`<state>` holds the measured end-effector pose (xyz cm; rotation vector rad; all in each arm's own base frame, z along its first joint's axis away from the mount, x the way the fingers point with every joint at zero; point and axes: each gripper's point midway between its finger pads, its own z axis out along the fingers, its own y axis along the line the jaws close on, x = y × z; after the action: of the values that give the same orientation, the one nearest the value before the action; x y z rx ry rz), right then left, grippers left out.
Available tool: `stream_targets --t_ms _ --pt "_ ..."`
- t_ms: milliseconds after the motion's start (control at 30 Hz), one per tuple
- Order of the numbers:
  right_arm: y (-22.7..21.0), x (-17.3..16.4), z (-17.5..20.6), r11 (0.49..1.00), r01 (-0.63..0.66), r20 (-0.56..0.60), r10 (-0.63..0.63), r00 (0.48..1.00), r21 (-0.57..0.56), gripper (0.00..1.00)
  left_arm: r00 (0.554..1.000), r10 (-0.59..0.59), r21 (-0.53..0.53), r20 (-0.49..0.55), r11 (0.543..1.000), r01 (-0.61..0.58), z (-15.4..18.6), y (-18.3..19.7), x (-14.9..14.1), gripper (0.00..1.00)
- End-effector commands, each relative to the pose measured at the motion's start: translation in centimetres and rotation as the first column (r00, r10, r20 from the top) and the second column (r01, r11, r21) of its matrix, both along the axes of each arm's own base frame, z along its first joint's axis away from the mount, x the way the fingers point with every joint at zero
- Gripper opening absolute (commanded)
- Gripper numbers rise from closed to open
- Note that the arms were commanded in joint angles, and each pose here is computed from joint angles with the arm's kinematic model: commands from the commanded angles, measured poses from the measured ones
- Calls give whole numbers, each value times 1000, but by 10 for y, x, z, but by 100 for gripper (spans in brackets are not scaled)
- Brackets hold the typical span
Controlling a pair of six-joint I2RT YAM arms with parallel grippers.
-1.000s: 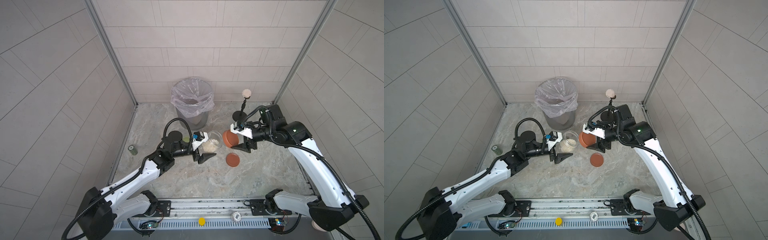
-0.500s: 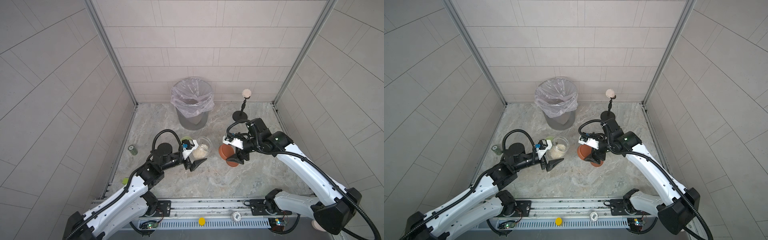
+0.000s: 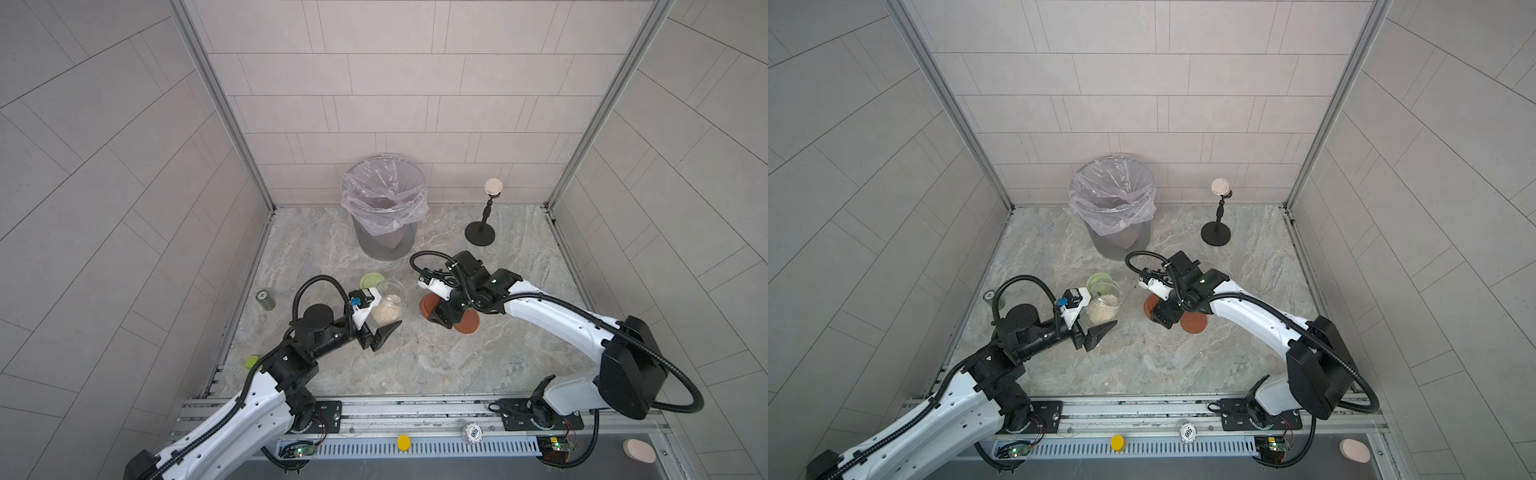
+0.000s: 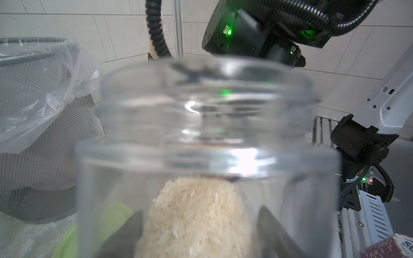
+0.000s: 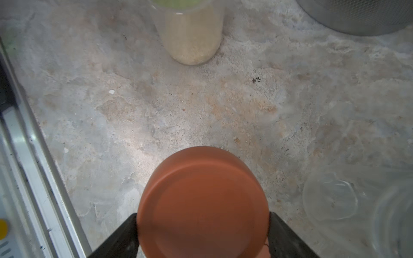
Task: Empty moldy rice from jars
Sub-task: Place the lid at the center of the board.
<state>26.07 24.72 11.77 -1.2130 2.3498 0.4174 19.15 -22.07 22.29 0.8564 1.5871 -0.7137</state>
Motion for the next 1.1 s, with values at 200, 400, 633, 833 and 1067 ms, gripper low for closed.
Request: stream_targets --t_ms 200,400,633,833,1067 --pt "9 19 -43 984 170 16 -170 985 -49 70 993 74 -114 91 991 -63 29 7 9 0" --pt "9 13 -66 973 220 -20 -222 975 -75 70 992 92 -117 88 990 -82 26 10 11 0" --pt "0 5 -84 954 269 -43 -277 960 -134 71 991 104 -123 85 988 -93 24 13 11 0" --pt "-2 -6 -92 946 274 -86 -291 953 -173 79 990 112 -128 82 987 -101 23 14 11 0" --pt "-3 -14 -96 938 267 -113 -296 948 -219 88 986 137 -149 90 981 -122 26 17 13 0"
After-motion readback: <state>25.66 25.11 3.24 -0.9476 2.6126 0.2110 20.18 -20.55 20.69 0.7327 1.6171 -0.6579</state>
